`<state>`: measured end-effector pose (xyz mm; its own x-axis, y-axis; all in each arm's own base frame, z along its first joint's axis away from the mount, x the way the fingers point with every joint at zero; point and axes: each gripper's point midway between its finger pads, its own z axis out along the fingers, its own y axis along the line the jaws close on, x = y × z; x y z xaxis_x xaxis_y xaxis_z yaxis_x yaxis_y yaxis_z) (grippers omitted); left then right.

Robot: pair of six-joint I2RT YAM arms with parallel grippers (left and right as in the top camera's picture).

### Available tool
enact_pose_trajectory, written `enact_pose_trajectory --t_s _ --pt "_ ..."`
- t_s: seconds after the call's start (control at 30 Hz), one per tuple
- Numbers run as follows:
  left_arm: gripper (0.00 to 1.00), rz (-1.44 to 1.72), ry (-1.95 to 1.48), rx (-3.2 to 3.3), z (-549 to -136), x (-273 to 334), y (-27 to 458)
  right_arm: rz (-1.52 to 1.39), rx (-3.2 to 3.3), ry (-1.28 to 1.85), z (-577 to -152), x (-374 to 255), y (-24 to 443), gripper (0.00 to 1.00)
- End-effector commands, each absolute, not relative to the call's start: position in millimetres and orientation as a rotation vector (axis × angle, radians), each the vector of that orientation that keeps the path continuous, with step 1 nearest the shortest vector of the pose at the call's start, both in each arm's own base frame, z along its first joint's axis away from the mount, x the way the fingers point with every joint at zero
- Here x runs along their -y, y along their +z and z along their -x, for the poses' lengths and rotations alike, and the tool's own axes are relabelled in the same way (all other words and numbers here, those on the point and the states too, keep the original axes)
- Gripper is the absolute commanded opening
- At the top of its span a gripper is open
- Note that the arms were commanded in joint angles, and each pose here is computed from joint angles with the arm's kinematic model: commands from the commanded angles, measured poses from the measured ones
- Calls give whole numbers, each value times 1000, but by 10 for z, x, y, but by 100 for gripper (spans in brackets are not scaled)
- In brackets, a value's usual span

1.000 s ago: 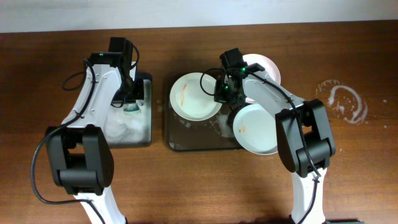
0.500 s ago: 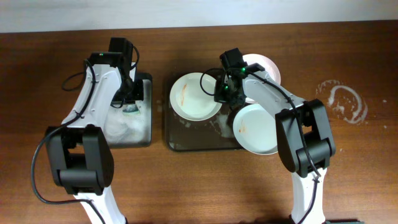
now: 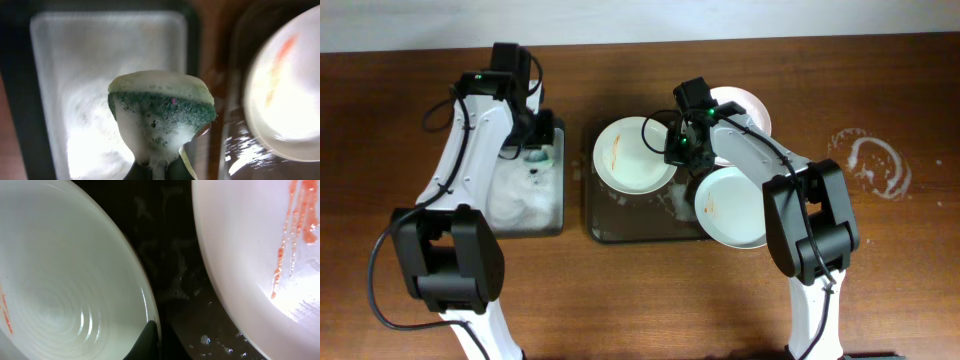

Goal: Clean dirty plates on tray and stack at the side
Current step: 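Lift the sponge and carry it over the left white plate, then scrub the left white plate with the sponge in the left gripper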

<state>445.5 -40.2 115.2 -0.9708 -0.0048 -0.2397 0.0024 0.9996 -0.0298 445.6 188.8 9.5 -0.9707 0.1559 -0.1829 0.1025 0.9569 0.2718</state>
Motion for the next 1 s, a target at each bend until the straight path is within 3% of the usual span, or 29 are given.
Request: enact_pose_trajectory --t_s 0.0,0.17,0.47,0.97 --pt "1 -153 -146 -2810 -4628 881 1274 -199 -2914 334 -4451 -1864 26 5" --pt "1 -276 -184 -2727 -4759 1393 1234 -199 -2917 333 -4444 -1862 24 5" --pt "1 -371 -216 -2777 -4729 1977 648 -199 -2918 331 -4442 -1861 23 5" --pt "1 -337 -103 -2937 -4563 1874 12 -199 -2918 331 -4441 -1860 23 5"
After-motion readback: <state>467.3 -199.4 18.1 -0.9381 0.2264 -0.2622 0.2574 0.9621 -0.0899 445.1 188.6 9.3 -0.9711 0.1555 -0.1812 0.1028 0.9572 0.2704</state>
